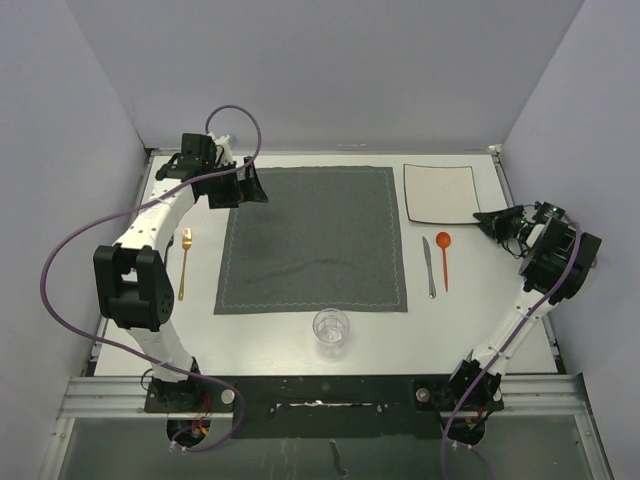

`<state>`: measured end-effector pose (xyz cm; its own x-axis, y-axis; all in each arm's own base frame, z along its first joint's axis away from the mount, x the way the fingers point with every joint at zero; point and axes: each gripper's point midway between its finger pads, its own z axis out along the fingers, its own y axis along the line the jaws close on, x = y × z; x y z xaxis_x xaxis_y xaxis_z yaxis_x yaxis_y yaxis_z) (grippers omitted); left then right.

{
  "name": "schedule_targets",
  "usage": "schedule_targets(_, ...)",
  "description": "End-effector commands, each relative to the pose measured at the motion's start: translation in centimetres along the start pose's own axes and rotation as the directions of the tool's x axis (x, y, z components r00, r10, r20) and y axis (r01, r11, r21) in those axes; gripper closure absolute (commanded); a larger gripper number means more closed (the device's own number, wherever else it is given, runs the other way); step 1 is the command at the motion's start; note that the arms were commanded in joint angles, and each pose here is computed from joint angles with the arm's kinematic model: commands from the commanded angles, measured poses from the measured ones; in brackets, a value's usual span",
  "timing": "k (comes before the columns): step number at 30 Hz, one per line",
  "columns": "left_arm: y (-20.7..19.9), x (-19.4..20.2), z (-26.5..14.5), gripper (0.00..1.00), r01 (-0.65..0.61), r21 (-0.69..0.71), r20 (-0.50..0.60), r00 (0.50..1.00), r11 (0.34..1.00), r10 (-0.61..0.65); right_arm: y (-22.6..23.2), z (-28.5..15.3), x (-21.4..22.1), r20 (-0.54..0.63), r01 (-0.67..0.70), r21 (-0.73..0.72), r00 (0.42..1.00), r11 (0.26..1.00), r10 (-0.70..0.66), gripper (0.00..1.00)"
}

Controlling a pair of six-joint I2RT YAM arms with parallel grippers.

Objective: Set the dinner table for one person
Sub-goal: Pick up the plate at the center of the board.

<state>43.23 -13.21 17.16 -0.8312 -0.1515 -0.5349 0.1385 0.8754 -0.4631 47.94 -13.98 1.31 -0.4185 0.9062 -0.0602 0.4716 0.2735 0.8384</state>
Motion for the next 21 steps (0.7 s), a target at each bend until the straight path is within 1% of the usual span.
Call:
schedule_targets(1, -0.7, -2.0, -0.7, 0.02, -0.026, 0.027, 0.057, 0.998, 0.999, 0.024, -10.5, 0.1, 2.9, 0.016, -0.212, 0.322, 0.976, 0.922, 0.219, 1.0)
schedule_targets(7, -0.7, -2.1, -0.7, 0.02, -0.023, 0.033, 0.058, 0.998, 0.999, 0.021, -6.9, -0.3, 2.3, 0.032, -0.218, 0.186, 0.976, 0.958, 0.216, 1.0)
schedule_targets(13, -0.8, -2.1, -0.7, 0.02, -0.021, 0.039, 0.059, 0.998, 0.999, 0.019, -2.7, -1.4, 1.5, 0.039, -0.206, 0.06, 0.978, 0.977, 0.204, 1.0)
schedule_targets(21, -1.0, -1.9, -0.8, 0.02, -0.022, 0.043, 0.06, 0.998, 0.999, 0.019, 2.4, -3.5, 0.3, 0.054, -0.16, -0.042, 0.985, 0.986, 0.162, 1.0)
